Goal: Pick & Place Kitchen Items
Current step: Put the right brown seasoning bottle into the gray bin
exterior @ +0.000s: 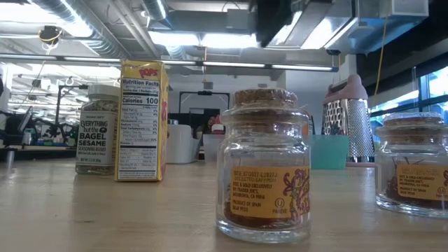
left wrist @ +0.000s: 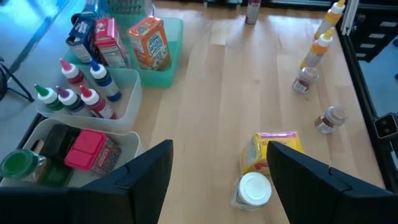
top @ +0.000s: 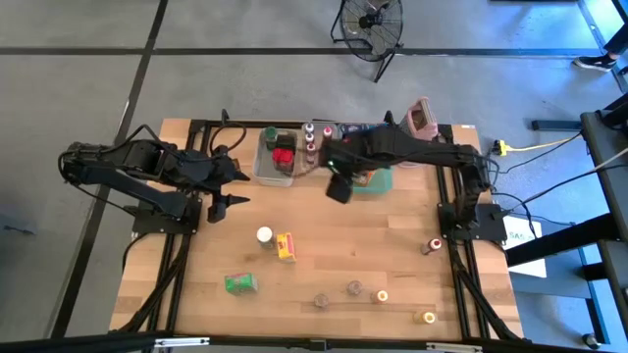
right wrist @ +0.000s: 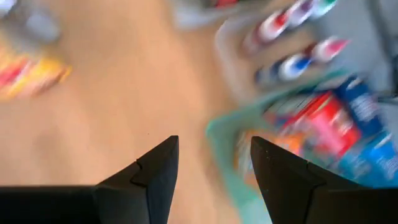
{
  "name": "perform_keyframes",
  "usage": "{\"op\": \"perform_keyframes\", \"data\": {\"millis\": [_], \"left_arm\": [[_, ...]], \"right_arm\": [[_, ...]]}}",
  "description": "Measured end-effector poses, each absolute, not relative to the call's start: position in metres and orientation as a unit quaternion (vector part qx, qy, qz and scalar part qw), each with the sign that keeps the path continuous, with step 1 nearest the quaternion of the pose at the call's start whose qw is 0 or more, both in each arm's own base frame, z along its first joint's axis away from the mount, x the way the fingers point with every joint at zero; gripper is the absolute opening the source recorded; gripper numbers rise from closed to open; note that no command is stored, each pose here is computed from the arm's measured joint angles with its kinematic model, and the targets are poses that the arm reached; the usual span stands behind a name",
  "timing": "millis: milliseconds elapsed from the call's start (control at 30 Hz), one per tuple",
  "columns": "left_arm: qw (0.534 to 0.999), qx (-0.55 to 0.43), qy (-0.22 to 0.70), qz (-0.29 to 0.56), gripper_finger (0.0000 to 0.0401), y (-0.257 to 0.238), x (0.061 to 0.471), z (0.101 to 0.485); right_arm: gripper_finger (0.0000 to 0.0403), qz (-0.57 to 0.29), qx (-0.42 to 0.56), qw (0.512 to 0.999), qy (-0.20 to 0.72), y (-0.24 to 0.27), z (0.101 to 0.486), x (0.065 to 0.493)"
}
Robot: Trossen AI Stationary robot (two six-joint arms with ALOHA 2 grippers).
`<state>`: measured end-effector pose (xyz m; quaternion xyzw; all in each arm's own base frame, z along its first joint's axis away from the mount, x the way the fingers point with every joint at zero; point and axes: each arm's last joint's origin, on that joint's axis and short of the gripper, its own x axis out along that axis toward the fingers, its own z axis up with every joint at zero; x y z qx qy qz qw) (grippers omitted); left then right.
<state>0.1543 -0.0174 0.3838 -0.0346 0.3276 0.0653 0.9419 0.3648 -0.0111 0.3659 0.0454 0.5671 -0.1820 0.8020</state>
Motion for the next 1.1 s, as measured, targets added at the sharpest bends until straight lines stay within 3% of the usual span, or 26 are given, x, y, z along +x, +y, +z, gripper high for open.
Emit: {"op": "perform_keyframes", "data": {"millis": [133,367,867,1100], "left_arm": [[0.949,-0.046,0.306,0.066,0.0255,-0.018,0.158,0.387],[0.960,-0.055,0.269,0.062,0.0255,-0.020,0.169,0.392],[0.954,-0.049,0.291,0.059,0.0255,-0.028,0.207,0.377],[0.955,-0.051,0.289,0.053,0.0255,-0.028,0.203,0.379]], "right_arm": [[0.0201,-0.129,0.058,0.769,0.624,0.013,0.365,0.352],[0.0201,-0.015,0.110,0.755,0.647,0.061,0.362,0.349],[0.0201,-0.017,0.075,0.751,0.655,0.109,0.355,0.337],[0.0201,-0.030,0.096,0.747,0.657,0.127,0.355,0.331]]}}
